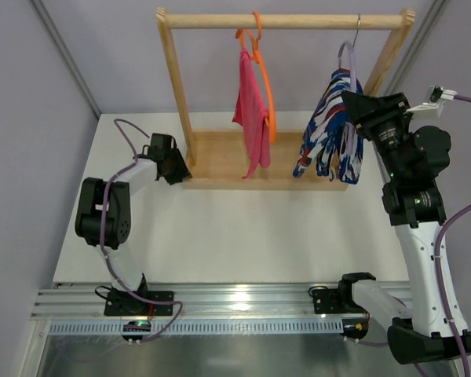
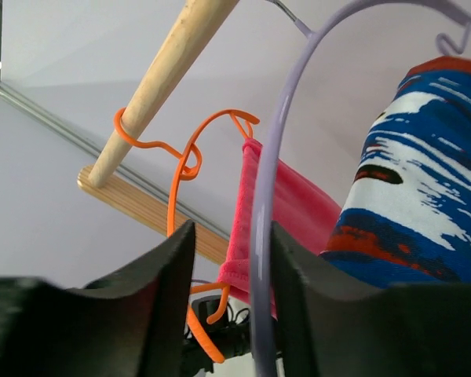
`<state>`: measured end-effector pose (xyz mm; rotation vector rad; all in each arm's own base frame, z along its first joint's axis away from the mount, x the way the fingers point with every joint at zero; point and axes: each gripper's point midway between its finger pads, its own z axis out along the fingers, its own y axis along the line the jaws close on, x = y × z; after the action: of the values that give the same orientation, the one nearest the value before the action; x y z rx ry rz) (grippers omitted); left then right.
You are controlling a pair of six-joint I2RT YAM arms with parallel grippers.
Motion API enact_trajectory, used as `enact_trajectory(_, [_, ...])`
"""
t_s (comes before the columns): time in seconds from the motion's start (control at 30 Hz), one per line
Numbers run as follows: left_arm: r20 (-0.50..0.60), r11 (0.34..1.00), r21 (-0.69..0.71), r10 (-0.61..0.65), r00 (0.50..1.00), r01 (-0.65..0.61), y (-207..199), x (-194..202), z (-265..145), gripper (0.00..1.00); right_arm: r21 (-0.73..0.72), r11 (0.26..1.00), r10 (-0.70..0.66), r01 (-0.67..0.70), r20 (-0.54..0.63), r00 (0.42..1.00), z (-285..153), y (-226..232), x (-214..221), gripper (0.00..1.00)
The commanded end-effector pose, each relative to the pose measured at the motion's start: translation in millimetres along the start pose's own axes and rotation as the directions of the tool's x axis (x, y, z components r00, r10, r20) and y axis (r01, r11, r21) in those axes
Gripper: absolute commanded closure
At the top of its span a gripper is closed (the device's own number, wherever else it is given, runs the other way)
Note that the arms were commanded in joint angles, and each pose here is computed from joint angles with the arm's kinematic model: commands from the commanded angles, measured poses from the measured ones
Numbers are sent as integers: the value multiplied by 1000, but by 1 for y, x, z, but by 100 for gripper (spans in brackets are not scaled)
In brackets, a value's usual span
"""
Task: Place the trousers on the hanger
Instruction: Hang the hanger with trousers onto the clothesline
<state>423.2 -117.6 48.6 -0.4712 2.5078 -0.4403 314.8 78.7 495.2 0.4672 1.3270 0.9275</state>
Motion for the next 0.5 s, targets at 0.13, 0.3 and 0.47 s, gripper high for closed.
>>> enact_trajectory(0.13, [18,1000,18,-6,1000,5,-20,-18,-50,40,3,995,-98,98,43,994,-19,30,-30,23])
enact_trajectory(0.3, [132,999,-32,-3,991,7,-27,-55,-99,0,146,969,-179,197,-126,976,-47,-4,-2,0])
enact_trajectory(0.47, [263,1000,-21,-10,965,16,-35,-88,-160,0,149,942,-275,300,-169,947,-85,-7,3,0])
